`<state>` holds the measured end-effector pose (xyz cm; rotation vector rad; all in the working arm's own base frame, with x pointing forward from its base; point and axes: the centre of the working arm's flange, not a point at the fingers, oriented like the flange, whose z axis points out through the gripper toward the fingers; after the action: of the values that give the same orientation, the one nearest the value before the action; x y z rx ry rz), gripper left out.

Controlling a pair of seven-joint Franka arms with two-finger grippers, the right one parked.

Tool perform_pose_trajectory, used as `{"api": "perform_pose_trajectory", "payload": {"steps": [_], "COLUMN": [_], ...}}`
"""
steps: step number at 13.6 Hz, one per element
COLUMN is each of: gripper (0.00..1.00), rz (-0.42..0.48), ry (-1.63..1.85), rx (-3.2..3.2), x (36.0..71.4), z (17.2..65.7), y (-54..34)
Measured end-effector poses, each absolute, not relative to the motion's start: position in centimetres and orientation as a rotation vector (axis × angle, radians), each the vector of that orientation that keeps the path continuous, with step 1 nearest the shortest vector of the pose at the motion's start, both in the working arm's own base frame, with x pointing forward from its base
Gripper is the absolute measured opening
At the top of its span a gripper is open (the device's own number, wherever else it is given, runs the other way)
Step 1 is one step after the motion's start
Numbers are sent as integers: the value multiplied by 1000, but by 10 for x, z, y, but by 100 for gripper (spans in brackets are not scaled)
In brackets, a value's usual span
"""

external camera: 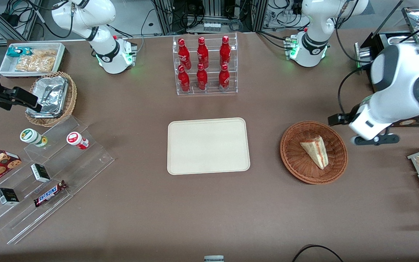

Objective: Place sandwich from basket to tray
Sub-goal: 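Lower the open left gripper over the wrapped sandwich in the wicker basket, then close the left gripper on the sandwich's wrapped edge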

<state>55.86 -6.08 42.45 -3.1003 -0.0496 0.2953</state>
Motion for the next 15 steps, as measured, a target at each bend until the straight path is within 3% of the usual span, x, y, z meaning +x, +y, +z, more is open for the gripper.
{"api": "perform_pose_trajectory", "payload": {"steps": [6,11,15], "gripper": [100,100,100], "rz": [142,27,21], "ry": [-91,-524,-795], "rx": [-3127,-3097,-3040], "x": [547,540,538], "z": [331,314,309], "y": [-61,-76,-80]}}
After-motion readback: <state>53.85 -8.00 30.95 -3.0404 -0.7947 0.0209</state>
